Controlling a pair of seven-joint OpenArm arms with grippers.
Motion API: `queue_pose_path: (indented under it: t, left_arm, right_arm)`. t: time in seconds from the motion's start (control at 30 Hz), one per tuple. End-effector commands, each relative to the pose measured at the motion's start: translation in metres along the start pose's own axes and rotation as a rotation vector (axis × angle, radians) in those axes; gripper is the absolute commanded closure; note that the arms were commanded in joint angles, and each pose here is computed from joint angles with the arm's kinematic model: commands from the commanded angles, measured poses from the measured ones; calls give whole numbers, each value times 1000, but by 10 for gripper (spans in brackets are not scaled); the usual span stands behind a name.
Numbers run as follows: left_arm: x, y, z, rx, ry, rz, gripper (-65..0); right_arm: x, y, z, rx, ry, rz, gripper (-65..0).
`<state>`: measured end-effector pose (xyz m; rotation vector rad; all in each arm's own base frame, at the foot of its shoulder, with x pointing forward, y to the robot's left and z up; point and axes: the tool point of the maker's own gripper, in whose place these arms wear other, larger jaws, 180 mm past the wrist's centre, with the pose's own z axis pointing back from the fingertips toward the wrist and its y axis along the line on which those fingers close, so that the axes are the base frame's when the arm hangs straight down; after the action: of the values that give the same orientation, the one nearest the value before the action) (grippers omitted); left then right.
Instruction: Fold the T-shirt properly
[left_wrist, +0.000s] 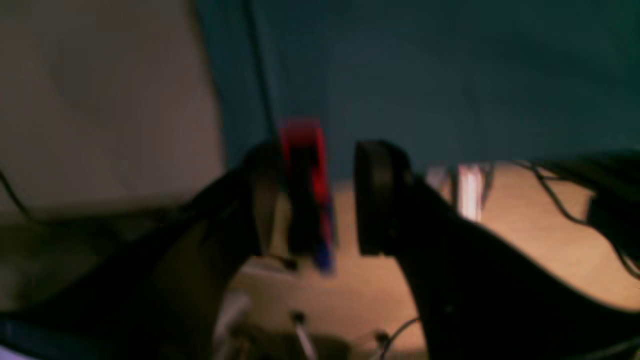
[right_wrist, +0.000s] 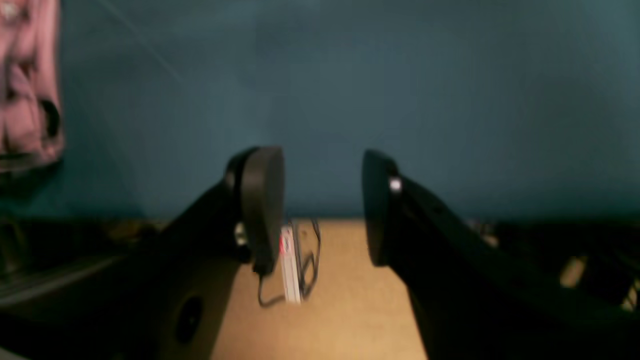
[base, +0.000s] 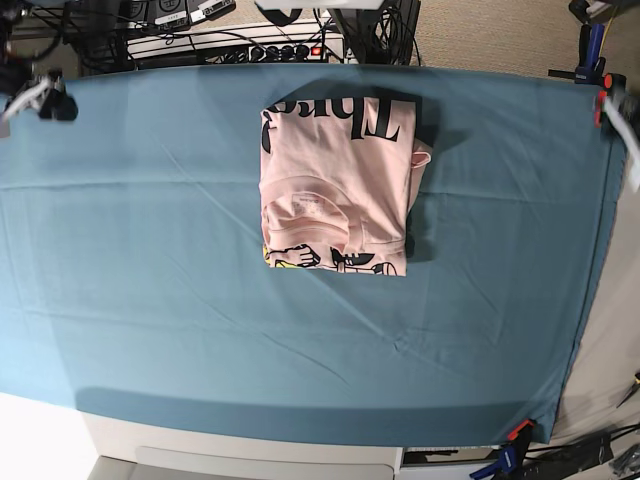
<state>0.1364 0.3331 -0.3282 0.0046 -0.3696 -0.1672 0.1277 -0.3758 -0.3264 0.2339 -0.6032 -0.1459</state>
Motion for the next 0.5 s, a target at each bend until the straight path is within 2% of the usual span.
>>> queue_pose_path:
  t: [0.0,0.13,0.3,0.47]
  left_arm:
    - [-12,-4,9,-12,3,14,-238]
    - [-76,-48,22,-155,61,153,-238]
    - [-128,-101,20,-325,172,244,-238]
    - [-180,-157,-2,-523,352,289,-238]
  right_arm:
    - [9,-2,8,-7,-19,28,-261]
    - [-22,-2,12,-12,52,-8,-261]
    - [-85,15,6,14,147,-123,-261]
    - [-171,16,-6,-38,405,-175,-261]
